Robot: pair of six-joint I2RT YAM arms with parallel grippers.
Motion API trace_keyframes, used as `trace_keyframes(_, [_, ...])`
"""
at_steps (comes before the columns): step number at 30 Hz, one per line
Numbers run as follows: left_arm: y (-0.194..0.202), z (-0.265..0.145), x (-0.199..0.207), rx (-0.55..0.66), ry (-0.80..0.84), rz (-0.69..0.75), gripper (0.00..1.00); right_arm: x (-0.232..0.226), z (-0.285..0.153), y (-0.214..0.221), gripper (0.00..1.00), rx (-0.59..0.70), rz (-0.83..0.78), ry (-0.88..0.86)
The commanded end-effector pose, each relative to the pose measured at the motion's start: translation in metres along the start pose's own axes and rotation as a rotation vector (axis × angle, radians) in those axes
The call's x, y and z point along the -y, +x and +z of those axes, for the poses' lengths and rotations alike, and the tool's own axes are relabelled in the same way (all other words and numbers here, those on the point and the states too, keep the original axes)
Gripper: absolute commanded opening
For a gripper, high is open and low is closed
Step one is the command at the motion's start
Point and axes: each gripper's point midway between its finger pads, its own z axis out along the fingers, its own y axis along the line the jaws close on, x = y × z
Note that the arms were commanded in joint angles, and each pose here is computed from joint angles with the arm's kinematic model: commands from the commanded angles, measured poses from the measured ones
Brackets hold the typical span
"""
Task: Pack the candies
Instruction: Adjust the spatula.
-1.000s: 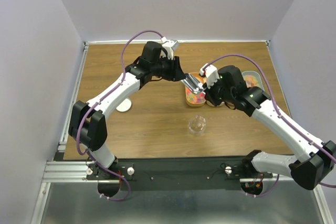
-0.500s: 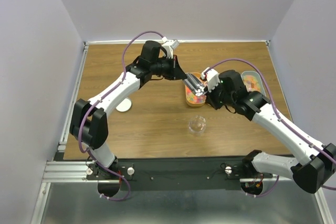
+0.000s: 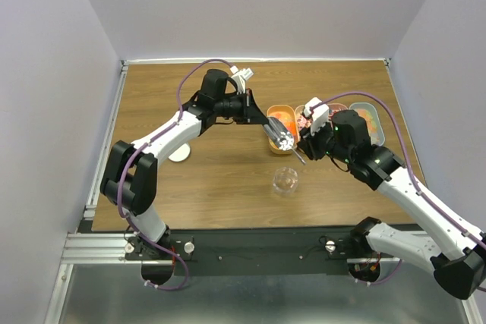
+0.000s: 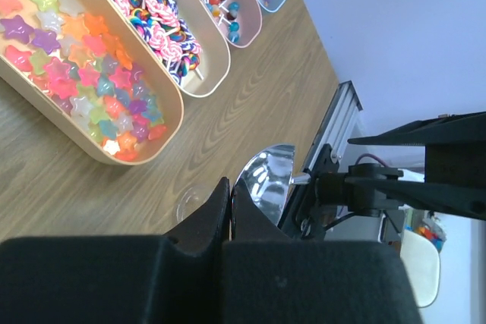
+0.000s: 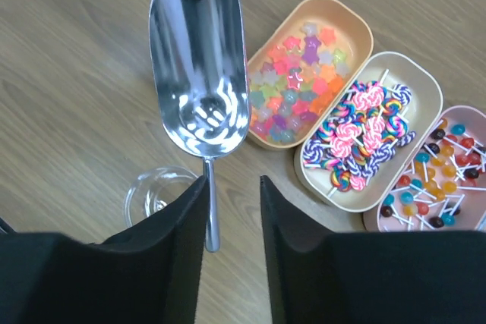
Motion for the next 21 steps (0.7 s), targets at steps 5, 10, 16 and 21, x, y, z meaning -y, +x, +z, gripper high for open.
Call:
trace_keyframes(5, [-0.016,-0.014,0.016,0.051,0.068,-0.046,0.00,-0.006,-0.001,-0.003,0.61,0.057,0.023,-0.024])
trace_keyframes(10, [-0.021,-0.021,0.018,0.085,0.080,-0.098,0.00,-0.017,0.004,0.008,0.66,0.033,0.023,-0.081])
trace_keyframes(16, [-0.021,-0.028,0.027,0.098,0.135,-0.164,0.00,-0.018,0.013,0.013,0.65,0.017,0.002,-0.094])
trace_keyframes(21, [-0.021,-0.031,0.032,0.096,0.155,-0.174,0.00,-0.015,0.020,0.010,0.59,0.020,-0.007,-0.087])
